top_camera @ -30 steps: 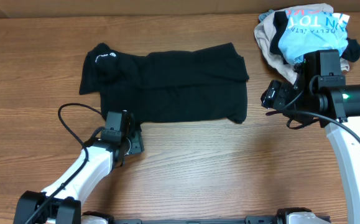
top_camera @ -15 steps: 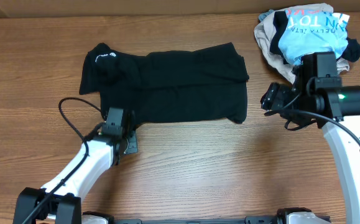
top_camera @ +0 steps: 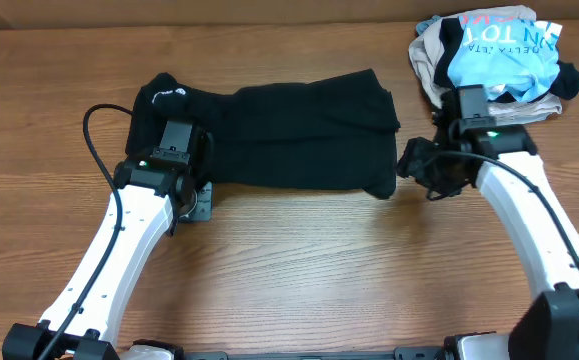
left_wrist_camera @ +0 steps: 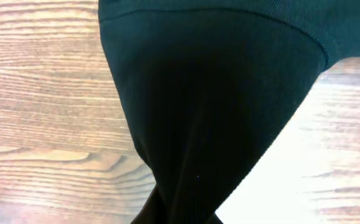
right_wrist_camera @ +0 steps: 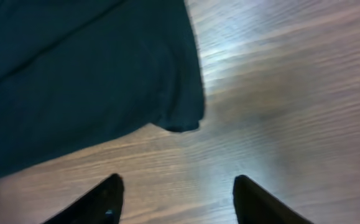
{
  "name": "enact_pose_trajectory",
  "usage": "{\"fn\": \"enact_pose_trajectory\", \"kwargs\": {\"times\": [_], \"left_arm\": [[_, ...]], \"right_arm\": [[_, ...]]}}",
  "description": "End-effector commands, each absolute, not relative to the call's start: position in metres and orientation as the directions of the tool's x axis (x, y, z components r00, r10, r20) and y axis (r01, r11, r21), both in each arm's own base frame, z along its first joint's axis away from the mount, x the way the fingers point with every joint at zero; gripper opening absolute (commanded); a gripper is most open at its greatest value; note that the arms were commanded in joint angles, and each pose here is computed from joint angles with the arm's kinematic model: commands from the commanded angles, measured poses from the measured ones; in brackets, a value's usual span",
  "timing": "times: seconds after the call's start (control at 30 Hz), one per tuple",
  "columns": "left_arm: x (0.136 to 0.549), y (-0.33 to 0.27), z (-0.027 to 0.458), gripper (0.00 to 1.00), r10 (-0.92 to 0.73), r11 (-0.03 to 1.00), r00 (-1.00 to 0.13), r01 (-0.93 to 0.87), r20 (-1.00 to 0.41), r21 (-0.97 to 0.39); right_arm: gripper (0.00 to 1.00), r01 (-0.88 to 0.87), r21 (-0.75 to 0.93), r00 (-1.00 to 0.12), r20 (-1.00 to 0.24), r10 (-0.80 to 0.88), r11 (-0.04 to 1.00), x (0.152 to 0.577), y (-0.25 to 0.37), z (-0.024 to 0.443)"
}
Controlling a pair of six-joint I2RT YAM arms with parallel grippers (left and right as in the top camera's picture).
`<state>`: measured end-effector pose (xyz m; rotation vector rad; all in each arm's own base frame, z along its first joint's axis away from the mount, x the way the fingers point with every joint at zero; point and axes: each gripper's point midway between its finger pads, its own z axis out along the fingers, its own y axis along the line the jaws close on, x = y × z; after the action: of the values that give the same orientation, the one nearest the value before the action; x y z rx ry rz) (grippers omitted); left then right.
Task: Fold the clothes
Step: 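Grasp the shirt's bottom corners and fold them up toward the top edge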
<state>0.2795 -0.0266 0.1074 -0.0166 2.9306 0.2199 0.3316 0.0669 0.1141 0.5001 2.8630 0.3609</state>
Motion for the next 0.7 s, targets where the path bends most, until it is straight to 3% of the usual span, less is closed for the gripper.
{"fn": "enact_pose_trajectory", "kwargs": {"times": [0.0,0.27,0.67], "left_arm": [[0.282,-0.024,0.114,0.04,0.029,0.986,-0.977,-0.006,-0.211,0.166],[0.282,-0.023,0.114,0.04,0.029,0.985,-0.978,-0.007,-0.208,0.171],[0.284,-0.022,0.115,0.04,0.010,0.984,-0.975,-0.030,-0.220,0.175]], "right_arm": [[0.56,0.323,0.260,-0.927,-0.106,0.360,0.910,0.329,0.077,0.086],[0.57,0.321,0.217,-0.942,-0.024,0.334,0.922,0.339,0.088,0.030],[0.57,0.329,0.212,-0.944,0.038,0.329,0.920,0.329,0.092,-0.005]]}}
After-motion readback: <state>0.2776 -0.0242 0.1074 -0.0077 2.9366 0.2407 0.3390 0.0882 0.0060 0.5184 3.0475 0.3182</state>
